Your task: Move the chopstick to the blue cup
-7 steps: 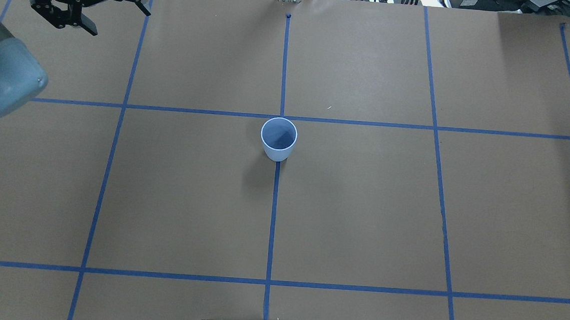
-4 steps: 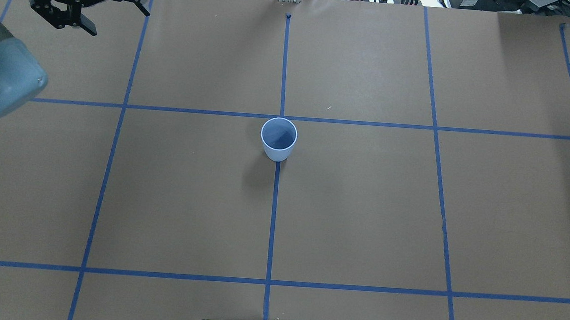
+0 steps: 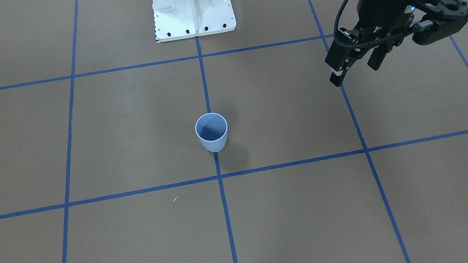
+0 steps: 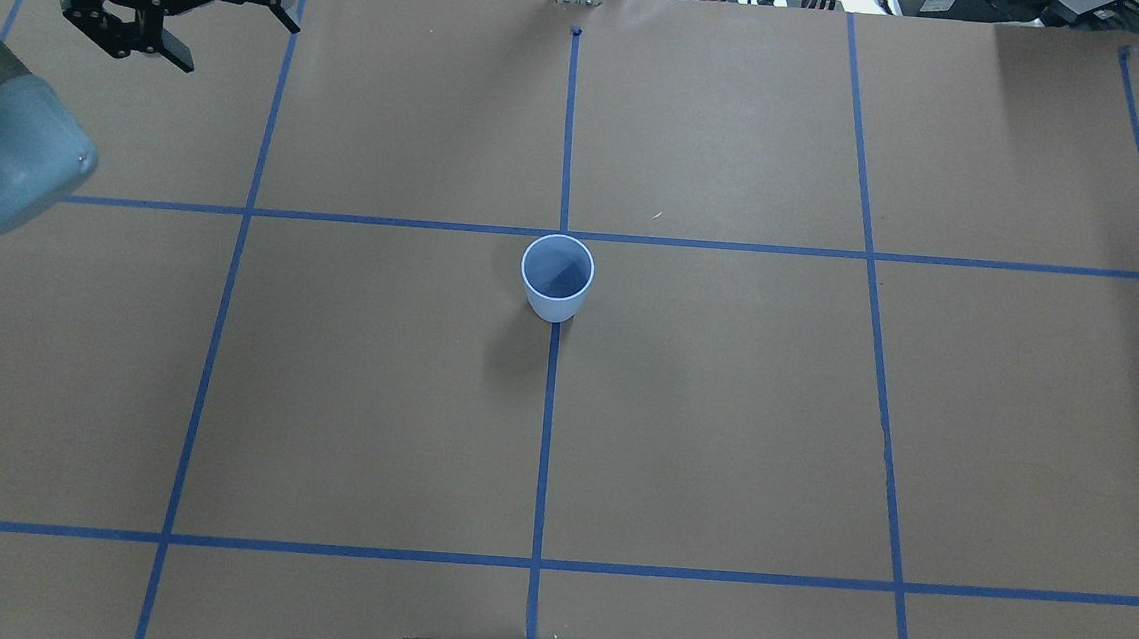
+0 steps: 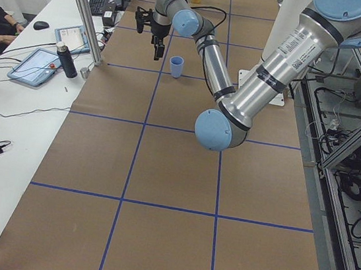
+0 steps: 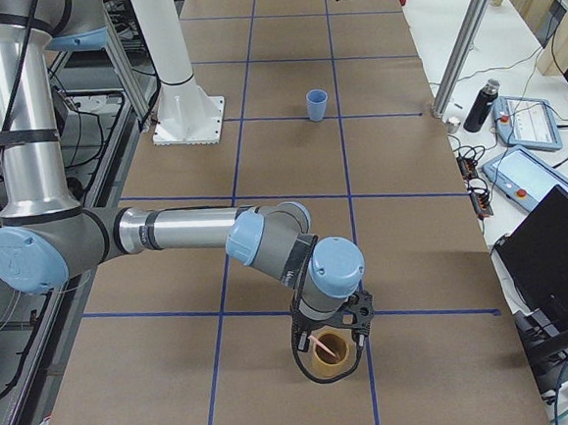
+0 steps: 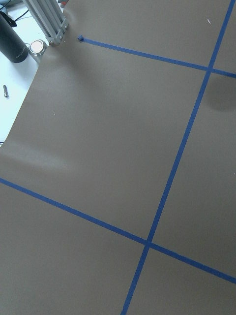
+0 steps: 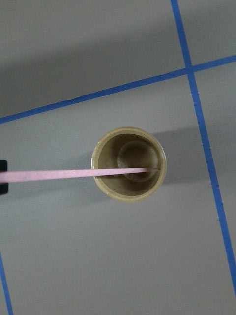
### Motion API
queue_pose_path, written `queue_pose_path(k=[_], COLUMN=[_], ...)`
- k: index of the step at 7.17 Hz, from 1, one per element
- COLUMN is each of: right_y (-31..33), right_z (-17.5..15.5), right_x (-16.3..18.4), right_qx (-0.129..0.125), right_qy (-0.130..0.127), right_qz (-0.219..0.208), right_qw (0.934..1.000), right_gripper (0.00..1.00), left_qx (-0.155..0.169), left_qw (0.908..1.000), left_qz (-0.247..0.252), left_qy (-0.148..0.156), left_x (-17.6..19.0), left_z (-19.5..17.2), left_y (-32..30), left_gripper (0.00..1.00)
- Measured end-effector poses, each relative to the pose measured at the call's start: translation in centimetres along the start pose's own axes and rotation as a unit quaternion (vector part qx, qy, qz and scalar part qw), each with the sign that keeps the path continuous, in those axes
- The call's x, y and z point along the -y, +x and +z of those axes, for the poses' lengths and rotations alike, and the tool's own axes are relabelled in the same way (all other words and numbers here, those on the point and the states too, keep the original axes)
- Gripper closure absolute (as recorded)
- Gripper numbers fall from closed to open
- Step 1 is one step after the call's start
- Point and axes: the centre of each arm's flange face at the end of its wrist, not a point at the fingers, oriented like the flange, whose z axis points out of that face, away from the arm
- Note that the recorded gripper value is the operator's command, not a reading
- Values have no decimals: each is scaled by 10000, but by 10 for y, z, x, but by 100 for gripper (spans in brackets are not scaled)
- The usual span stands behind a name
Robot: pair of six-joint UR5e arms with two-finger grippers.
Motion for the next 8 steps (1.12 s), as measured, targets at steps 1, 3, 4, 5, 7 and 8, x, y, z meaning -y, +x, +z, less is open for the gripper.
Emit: queue_pose_path(k=[1, 3, 4, 5, 7, 8], right_y=[-13, -23, -25, -35, -106, -164], right_z=[-24, -65, -86, -104, -138, -151], right_x=[-15, -44, -54, -56, -26, -5], right_qx=[-45, -198, -174, -60, 218, 361], right_qy=[-20, -28, 15, 103, 314, 400], right_qz=[88, 173, 125, -34, -619, -1026], right_qw=[9999, 9997, 9998, 9999, 9974, 9933], right_gripper=[100, 100, 100, 100, 100, 100], left_qx=[3, 67, 96, 120, 171, 215], left_qw=[10000, 10000, 9999, 9999, 9997, 9996], left_qz=[-4, -50, -70, -85, -160, -169], left_qy=[-4, -40, -62, -74, -100, -108], left_x=[0, 1, 1, 1, 4, 12], left_z=[1, 6, 9, 11, 14, 13], left_y=[0, -10, -15, -19, -30, -41], left_gripper=[1, 1, 1, 1, 1, 1])
